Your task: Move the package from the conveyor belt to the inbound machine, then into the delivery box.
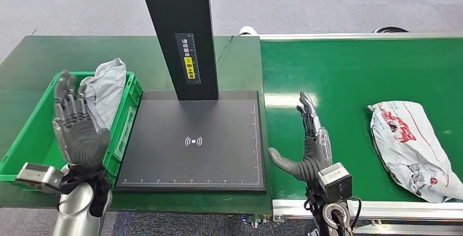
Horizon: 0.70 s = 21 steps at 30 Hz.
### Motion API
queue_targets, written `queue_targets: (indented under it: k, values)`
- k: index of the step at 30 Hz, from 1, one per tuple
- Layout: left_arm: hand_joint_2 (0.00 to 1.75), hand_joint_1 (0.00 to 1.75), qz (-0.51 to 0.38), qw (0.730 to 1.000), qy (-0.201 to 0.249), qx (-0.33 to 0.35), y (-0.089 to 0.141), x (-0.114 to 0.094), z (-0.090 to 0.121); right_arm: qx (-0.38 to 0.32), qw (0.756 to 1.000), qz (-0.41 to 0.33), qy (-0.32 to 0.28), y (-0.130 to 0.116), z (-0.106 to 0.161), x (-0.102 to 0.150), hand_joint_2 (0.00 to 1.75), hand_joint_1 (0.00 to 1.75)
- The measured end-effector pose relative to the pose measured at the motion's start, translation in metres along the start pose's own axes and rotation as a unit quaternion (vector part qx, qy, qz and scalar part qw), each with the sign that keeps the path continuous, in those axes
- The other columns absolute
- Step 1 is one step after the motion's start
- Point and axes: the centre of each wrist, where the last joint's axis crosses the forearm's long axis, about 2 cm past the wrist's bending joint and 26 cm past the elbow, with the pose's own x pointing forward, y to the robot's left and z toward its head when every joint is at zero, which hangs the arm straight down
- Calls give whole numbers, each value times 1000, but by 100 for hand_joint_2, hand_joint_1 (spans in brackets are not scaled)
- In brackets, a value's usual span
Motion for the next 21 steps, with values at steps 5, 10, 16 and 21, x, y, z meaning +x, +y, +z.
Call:
queue_targets:
  k: [5,10,16,21]
  values:
    - [175,0,135,976,47,-166,-39,6,13,20,1000,-6,21,4,0,-7,175,0]
    - [175,0,201,939,147,-235,-72,-9,38,33,997,-7,66,8,4,-14,175,0]
    - [175,0,228,920,199,-250,-88,-21,55,40,995,-9,89,10,6,-20,175,0]
    - [175,0,200,912,262,-245,-92,-31,61,45,990,-10,134,12,9,-24,175,0]
